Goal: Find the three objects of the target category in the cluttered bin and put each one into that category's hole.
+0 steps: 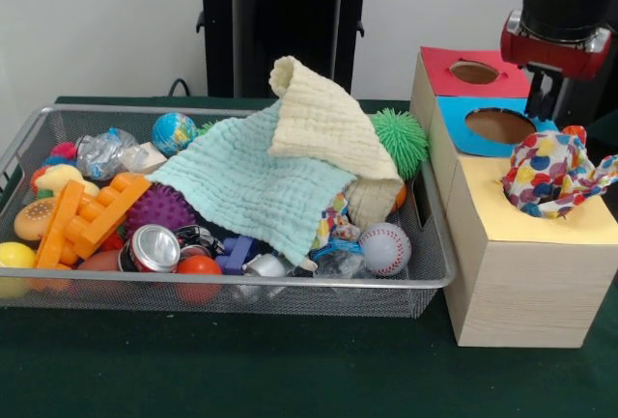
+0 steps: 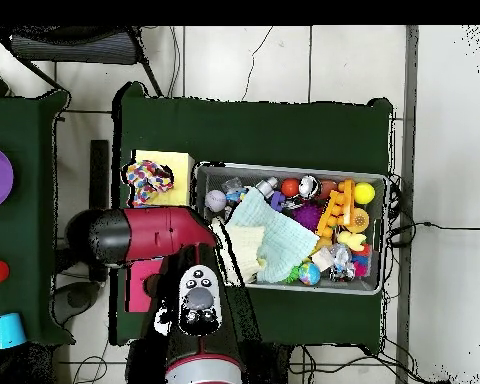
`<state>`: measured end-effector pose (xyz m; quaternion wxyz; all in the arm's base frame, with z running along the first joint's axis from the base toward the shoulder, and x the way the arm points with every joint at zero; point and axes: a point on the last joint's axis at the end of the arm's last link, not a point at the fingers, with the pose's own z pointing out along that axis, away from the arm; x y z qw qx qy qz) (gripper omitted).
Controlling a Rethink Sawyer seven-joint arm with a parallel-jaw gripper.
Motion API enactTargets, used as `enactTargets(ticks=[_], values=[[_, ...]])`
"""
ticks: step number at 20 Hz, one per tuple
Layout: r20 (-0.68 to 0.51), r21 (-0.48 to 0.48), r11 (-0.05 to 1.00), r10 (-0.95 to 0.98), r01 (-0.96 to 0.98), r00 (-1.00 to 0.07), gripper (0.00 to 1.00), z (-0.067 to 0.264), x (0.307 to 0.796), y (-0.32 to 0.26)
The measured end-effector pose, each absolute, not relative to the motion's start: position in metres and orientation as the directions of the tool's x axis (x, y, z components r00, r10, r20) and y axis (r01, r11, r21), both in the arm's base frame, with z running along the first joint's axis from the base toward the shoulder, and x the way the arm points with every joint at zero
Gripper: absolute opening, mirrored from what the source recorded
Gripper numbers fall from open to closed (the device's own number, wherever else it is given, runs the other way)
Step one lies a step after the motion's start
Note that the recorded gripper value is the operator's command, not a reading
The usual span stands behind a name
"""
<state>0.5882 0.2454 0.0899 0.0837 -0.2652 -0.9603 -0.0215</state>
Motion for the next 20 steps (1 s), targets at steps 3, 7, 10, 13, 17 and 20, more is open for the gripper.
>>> enactTargets(ticks=[3,7,10,13,17,20], values=[[0.200,-0.003,0.851,0.514,0.525,-0.834,0.00,0.088,0.580,0.250],[0.220,0.005,0.843,0.523,0.537,-0.823,0.00,0.091,0.576,0.255],[0.229,0.019,0.836,0.530,0.548,-0.816,0.00,0.094,0.579,0.261],[0.237,0.027,0.832,0.533,0.554,-0.813,0.00,0.095,0.580,0.265],[0.240,0.035,0.831,0.532,0.555,-0.812,0.00,0.094,0.583,0.271],[0.232,0.043,0.835,0.526,0.549,-0.818,0.00,0.093,0.588,0.277]])
